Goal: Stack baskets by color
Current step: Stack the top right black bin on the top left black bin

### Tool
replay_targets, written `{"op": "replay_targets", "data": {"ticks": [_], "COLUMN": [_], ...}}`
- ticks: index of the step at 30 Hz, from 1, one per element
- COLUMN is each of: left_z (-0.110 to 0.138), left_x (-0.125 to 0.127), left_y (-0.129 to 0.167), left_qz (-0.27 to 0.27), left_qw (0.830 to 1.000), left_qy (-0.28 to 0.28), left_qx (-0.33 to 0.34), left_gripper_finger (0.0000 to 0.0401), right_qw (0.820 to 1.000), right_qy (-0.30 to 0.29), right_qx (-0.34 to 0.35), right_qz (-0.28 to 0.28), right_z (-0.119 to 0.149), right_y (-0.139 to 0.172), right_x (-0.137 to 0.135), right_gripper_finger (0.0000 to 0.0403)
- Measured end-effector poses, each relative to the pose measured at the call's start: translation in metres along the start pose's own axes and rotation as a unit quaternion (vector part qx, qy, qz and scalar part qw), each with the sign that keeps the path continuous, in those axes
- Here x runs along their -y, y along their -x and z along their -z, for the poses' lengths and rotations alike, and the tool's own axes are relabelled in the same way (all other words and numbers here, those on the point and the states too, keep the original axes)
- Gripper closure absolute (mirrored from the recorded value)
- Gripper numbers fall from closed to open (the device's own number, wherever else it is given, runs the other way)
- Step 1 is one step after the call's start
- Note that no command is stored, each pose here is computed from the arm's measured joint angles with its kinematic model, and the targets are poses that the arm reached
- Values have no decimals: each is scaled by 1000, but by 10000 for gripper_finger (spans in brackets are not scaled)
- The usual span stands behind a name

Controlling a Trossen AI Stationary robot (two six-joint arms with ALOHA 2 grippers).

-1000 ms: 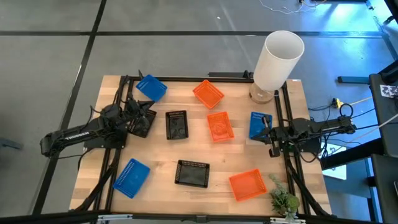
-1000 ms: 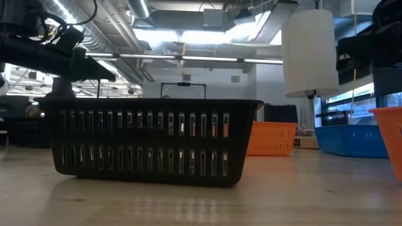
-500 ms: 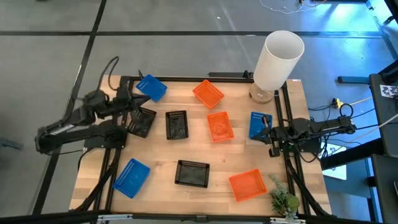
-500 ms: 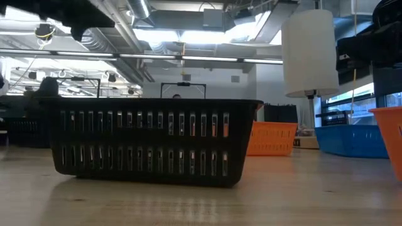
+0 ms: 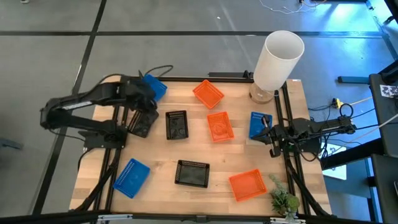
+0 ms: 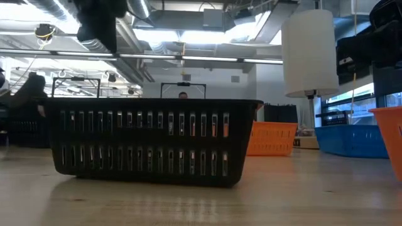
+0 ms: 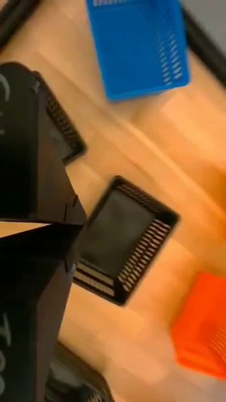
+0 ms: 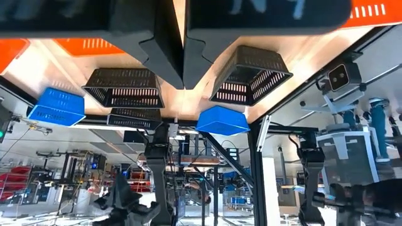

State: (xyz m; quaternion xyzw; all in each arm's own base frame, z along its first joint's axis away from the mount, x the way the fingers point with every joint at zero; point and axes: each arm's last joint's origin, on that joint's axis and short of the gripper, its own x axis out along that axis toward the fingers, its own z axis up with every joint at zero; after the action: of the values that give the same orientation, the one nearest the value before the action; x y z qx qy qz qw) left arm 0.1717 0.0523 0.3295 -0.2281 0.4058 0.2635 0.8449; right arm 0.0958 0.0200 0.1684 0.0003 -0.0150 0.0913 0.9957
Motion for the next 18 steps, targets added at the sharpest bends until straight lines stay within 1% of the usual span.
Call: {"op": "replay_targets", "data": {"ticks": [2, 4, 7, 8, 12, 16, 18], "left_z": [0, -1, -1, -1, 0, 0, -2], "left_x": [2, 5, 9, 10, 11, 14, 15], "left_y": [-5, -10, -17, -19, -26, -33, -37], "left_qz": [7, 27, 46, 50, 40, 61, 59], "left_qw": [1000, 999, 996, 995, 993, 989, 988], "left_qy": [-1, -2, -30, -31, -7, 25, 48], "left_qx": [-29, -46, -71, -78, -107, -132, -137], "left_gripper_finger": [401, 401, 401, 401, 401, 399, 393], "right_qw": [1000, 1000, 1000, 1000, 1000, 1000, 1000], "right_qy": [0, -1, -1, -1, -1, 0, 0], "right_qx": [0, 0, 1, 3, 4, 5, 7], "right_qz": [0, 0, 0, 0, 0, 0, 0], "right_z": [0, 0, 0, -1, -1, -1, -1], "right_y": [0, 0, 0, 0, 0, 0, 0], "right_x": [0, 0, 0, 0, 0, 0, 0], "right_gripper_finger": [395, 395, 395, 395, 395, 395, 395]}}
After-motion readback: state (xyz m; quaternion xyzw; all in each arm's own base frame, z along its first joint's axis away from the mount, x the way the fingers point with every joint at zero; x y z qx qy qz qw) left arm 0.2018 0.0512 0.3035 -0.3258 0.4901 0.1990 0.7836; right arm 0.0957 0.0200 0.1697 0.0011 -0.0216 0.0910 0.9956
